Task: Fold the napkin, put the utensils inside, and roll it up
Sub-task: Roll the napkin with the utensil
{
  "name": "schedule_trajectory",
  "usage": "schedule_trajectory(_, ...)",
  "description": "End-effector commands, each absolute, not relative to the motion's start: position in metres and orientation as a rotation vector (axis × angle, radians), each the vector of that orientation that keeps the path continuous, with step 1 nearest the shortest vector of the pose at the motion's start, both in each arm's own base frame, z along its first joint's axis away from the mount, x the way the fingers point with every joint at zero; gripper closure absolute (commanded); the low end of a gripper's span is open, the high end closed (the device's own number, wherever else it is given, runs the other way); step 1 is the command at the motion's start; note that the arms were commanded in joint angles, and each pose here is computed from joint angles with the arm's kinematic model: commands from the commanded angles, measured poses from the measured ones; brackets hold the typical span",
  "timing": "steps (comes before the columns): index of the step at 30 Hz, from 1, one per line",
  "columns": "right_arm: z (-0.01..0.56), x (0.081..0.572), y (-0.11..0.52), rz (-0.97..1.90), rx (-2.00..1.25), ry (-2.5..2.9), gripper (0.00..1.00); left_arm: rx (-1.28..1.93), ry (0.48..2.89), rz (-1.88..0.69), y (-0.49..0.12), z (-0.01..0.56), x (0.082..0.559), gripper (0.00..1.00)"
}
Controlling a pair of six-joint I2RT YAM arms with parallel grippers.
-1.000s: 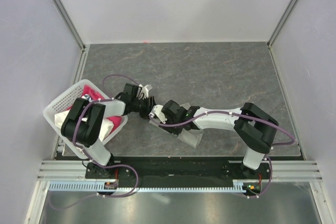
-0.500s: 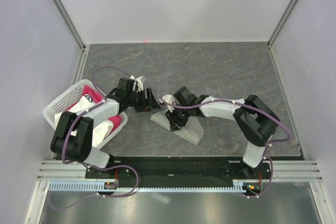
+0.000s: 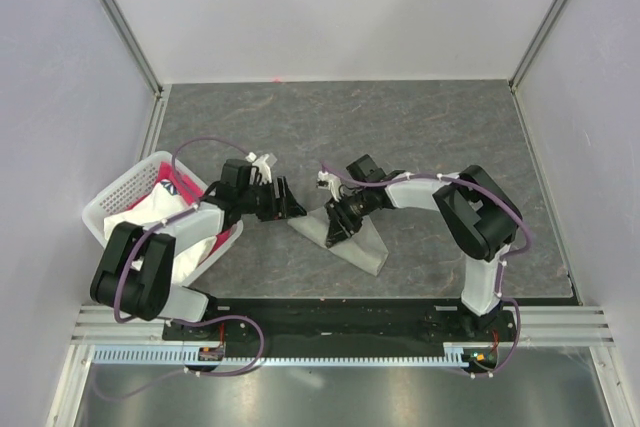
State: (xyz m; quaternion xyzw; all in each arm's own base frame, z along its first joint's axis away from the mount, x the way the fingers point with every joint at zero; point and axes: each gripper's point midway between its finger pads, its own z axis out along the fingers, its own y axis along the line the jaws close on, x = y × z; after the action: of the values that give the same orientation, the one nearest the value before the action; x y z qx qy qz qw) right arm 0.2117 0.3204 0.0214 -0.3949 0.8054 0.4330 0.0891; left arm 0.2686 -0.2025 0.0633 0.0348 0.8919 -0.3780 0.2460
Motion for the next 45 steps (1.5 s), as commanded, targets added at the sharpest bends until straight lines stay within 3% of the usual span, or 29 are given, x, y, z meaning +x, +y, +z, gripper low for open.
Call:
schedule_trajectory(1, -0.011, 0.198, 0.303, 1.274, -1.169, 2.542, 0.62, 0.147, 2.354, -1.122, -0.214, 0.073, 0.276, 0.33)
schedule_trajectory(4, -0.015, 0.198, 0.302, 1.282, -1.16, 2.556, 0.61, 0.169, 2.343, -1.169, -0.22, 0.073, 0.275, 0.42)
schedule_trajectory(5, -0.018, 0.198, 0.301, 1.283, -1.157, 2.565, 0.61, 0.17, 2.349, -1.181, -0.221, 0.069, 0.275, 0.51)
schedule_trajectory(8, -0.017, 0.201, 0.302, 1.28, -1.151, 2.563, 0.61, 0.168, 2.385, -1.21, -0.224, 0.059, 0.272, 0.62)
schedule_trajectory(13, -0.015, 0.211, 0.3, 1.215, -1.132, 2.568, 0.53, 0.141, 2.43, -1.214, -0.223, 0.048, 0.27, 0.75)
schedule_trajectory(18, -0.003, 0.223, 0.299, 1.12, -1.108, 2.549, 0.32, 0.121, 2.483, -1.191, -0.223, 0.04, 0.275, 0.79)
schedule_trajectory(24, 0.023, 0.247, 0.291, 0.912, -1.059, 2.481, 0.23, 0.105, 2.542, -1.179, -0.223, 0.033, 0.277, 0.81)
schedule_trajectory(30, 0.056, 0.268, 0.29, 0.678, -1.02, 2.335, 0.18, 0.094, 2.575, -1.178, -0.224, 0.028, 0.278, 0.82)
schedule_trajectory(37, 0.092, 0.255, 0.306, 0.4, -1.106, 2.104, 0.15, 0.062, 2.611, -1.17, -0.224, 0.026, 0.281, 0.82)
schedule_trajectory(40, 0.092, 0.244, 0.311, 0.246, -1.173, 2.034, 0.1, 0.048, 2.63, -1.161, -0.224, 0.026, 0.282, 0.82)
schedule_trajectory(45, 0.067, 0.222, 0.321, 0.109, -1.317, 1.994, 0.13, 0.041, 2.63, -1.155, -0.225, 0.029, 0.287, 0.82)
